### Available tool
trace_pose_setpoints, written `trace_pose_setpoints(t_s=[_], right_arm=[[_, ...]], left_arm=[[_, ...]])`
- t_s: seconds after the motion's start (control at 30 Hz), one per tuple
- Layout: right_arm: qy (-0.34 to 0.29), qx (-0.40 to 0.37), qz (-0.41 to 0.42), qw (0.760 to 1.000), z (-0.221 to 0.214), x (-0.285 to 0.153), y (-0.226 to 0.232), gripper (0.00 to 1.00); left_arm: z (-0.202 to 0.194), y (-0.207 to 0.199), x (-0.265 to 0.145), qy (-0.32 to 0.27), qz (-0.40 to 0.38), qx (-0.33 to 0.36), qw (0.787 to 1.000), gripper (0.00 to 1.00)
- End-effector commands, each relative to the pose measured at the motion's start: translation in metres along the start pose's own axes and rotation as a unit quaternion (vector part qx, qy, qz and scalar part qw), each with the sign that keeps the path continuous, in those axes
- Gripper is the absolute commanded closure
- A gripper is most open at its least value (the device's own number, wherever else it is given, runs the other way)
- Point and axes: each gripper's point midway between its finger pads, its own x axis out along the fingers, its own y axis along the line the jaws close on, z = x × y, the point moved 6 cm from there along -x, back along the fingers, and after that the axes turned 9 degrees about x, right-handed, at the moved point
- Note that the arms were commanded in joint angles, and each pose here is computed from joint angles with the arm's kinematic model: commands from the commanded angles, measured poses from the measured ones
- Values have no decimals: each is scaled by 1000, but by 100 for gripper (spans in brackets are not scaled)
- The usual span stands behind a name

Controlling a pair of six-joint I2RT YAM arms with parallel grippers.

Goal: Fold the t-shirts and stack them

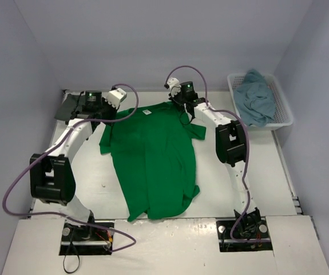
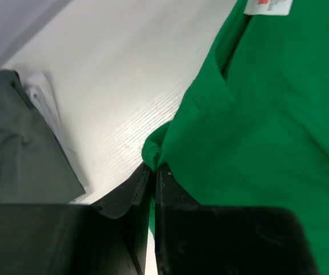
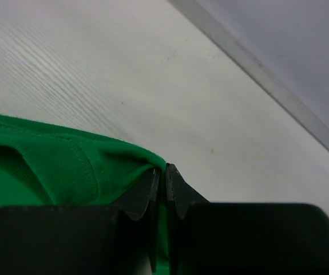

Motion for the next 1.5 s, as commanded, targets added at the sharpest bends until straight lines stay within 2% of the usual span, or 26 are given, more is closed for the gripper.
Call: trace_pose_setpoints(t_s=[0.0,0.07,0.1,0.13,0.2,0.3,0.37,0.43,0.53,0.7,0.77,0.8,0.83,0.87,0.9,0.93,0.97,1.07,1.23,1.47], right_arm=[[-23,-14,-40,999,23,0,-10,100],[-14,-21,-56,998,23,5,-6,89],[-5,-23,-61,998,16,11,-3,73],[1,-23,-67,998,14,14,2,63],[8,-20,-106,994,14,15,-2,51],[6,-10,-146,989,22,2,-3,44],[12,2,-167,986,21,-9,-4,43],[-10,13,-176,984,40,-34,-8,43],[-26,27,-164,986,54,-74,-3,43],[-48,34,-97,994,68,-150,18,43],[-10,22,-44,999,46,-164,33,45],[-8,17,-28,999,47,-177,37,49],[31,9,-6,999,29,-183,44,53],[44,6,23,999,22,-186,51,57],[60,3,43,997,15,-192,56,69],[99,-6,81,992,-5,-197,67,75],[121,-8,92,988,-16,-202,71,85],[162,-15,128,978,-47,-209,84,99],[206,-28,170,963,-85,-218,105,100],[227,-37,201,952,-104,-228,128,100]], left_arm=[[14,34,6,-8,66,10,998,100],[12,37,13,-1,70,8,998,100],[7,36,21,9,65,4,998,100],[9,39,23,8,65,4,998,100],[6,38,30,14,58,-1,998,100],[8,39,35,15,52,-4,999,100],[8,40,37,16,51,-7,999,100],[7,39,38,20,47,-8,999,100],[2,36,42,27,38,-14,999,100],[-12,28,47,45,29,-22,998,100],[-15,26,46,49,26,-23,998,100],[-15,24,45,49,25,-25,998,100],[-17,22,44,50,22,-27,998,100],[-15,22,40,47,23,-27,998,100],[-15,20,38,49,20,-32,998,100],[-15,18,36,48,15,-34,998,100],[-12,18,33,45,15,-34,998,100],[-11,18,28,46,16,-36,998,100],[-4,19,19,44,19,-42,998,100],[1,18,5,42,21,-48,998,100]])
